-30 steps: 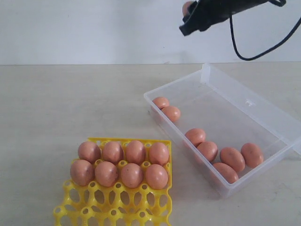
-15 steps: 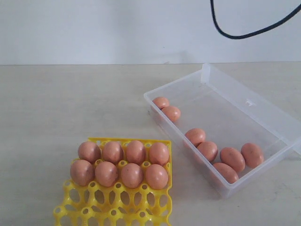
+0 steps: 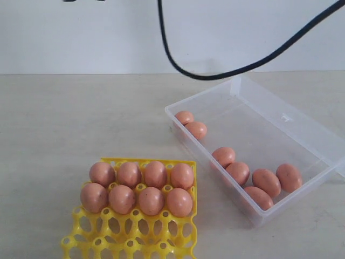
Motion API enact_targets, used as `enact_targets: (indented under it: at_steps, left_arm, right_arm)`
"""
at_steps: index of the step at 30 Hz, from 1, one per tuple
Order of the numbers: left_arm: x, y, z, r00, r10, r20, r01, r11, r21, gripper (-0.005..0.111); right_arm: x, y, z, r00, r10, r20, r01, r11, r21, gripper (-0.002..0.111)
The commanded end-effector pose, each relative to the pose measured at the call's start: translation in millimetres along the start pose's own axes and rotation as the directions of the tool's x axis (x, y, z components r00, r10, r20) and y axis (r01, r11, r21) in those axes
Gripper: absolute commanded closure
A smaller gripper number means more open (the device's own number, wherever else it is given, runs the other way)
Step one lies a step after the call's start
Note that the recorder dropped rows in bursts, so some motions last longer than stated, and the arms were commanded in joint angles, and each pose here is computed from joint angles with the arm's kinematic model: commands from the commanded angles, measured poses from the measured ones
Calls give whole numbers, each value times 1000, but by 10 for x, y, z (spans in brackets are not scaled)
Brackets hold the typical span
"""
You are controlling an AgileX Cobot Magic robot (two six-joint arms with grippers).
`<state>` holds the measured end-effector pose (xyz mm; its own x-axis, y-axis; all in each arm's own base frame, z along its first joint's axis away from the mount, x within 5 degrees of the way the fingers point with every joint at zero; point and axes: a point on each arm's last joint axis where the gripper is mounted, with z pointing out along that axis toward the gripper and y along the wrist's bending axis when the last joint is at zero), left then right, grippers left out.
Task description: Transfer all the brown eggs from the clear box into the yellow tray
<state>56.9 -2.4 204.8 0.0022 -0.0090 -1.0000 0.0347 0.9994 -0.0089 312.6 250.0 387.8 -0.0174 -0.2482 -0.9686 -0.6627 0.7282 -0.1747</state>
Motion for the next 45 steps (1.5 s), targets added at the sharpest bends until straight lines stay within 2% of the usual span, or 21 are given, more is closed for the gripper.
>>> enact_targets:
  at_steps: [1, 4, 6, 8, 10, 13, 14, 17, 19, 20, 23, 27, 30, 33, 35, 38, 40, 45]
  left_arm:
    - [-16, 1, -5, 1000, -10, 10, 10, 1000, -1, 103]
    - [-16, 1, -5, 1000, -10, 10, 10, 1000, -1, 103]
    - [-16, 1, -5, 1000, -10, 10, 10, 1000, -1, 103]
    - [-16, 1, -5, 1000, -10, 10, 10, 1000, -1, 103]
    - [-16, 1, -5, 1000, -10, 10, 10, 1000, -1, 103]
    - [-16, 1, -5, 1000, -10, 10, 10, 1000, -1, 103]
    - [-16, 1, -5, 1000, -10, 10, 10, 1000, -1, 103]
    - [-16, 1, -5, 1000, -10, 10, 10, 1000, -1, 103]
    - [-16, 1, -5, 1000, -10, 10, 10, 1000, -1, 103]
    - [-16, 1, -5, 1000, -10, 10, 10, 1000, -1, 103]
    - [-16, 1, -5, 1000, -10, 10, 10, 1000, -1, 103]
    - [-16, 1, -5, 1000, -10, 10, 10, 1000, -1, 103]
    - [-16, 1, -5, 1000, -10, 10, 10, 1000, -1, 103]
    - [-16, 1, -5, 1000, -10, 10, 10, 1000, -1, 103]
    - [-14, 0, -5, 1000, -10, 8, 10, 1000, -1, 103]
    - [-16, 1, -5, 1000, -10, 10, 10, 1000, -1, 103]
    - [-16, 1, -5, 1000, -10, 10, 10, 1000, -1, 103]
    - [-16, 1, -5, 1000, -10, 10, 10, 1000, -1, 103]
  right_arm:
    - [-205, 269, -32, 987, -16, 161, 15, 1000, 7, 108]
    - [-444, 279, -93, 905, 14, 425, -73, 990, 123, 108]
    - [-583, 300, -182, 806, 46, 590, -162, 976, 146, 108]
    - [-652, 364, -234, 749, 77, 659, -191, 976, 103, 108]
    - [-681, 485, -241, 731, 131, 670, -170, 985, -6, 108]
    - [-658, 712, -224, 772, 187, 608, -68, 975, -214, 108]
    - [-624, 809, -216, 799, 159, 580, 10, 961, -278, 108]
    - [-459, 1048, -198, 880, 67, 470, 177, 873, -454, 108]
    - [-276, 1151, -129, 940, 33, 341, 172, 816, -552, 108]
    - [-172, 1196, -78, 964, 38, 263, 132, 792, -597, 108]
    - [75, 1299, 64, 988, 22, 151, 85, 742, -665, 109]
    - [305, 1330, 210, 985, 131, 111, -28, 760, -649, 109]
    - [506, 1273, 227, 970, 217, 107, -119, 812, -571, 109]
    - [824, 1226, 186, 976, 199, 88, -133, 866, -481, 109]
    - [1109, 1239, 105, 978, 206, 32, -168, 870, -464, 109]
    - [1378, 1320, -59, 970, 241, 41, -184, 828, -529, 109]
    - [1574, 1380, -172, 976, 218, 27, -167, 816, -554, 109]
    - [1891, 1371, -246, 983, 141, -115, -180, 849, -497, 109]
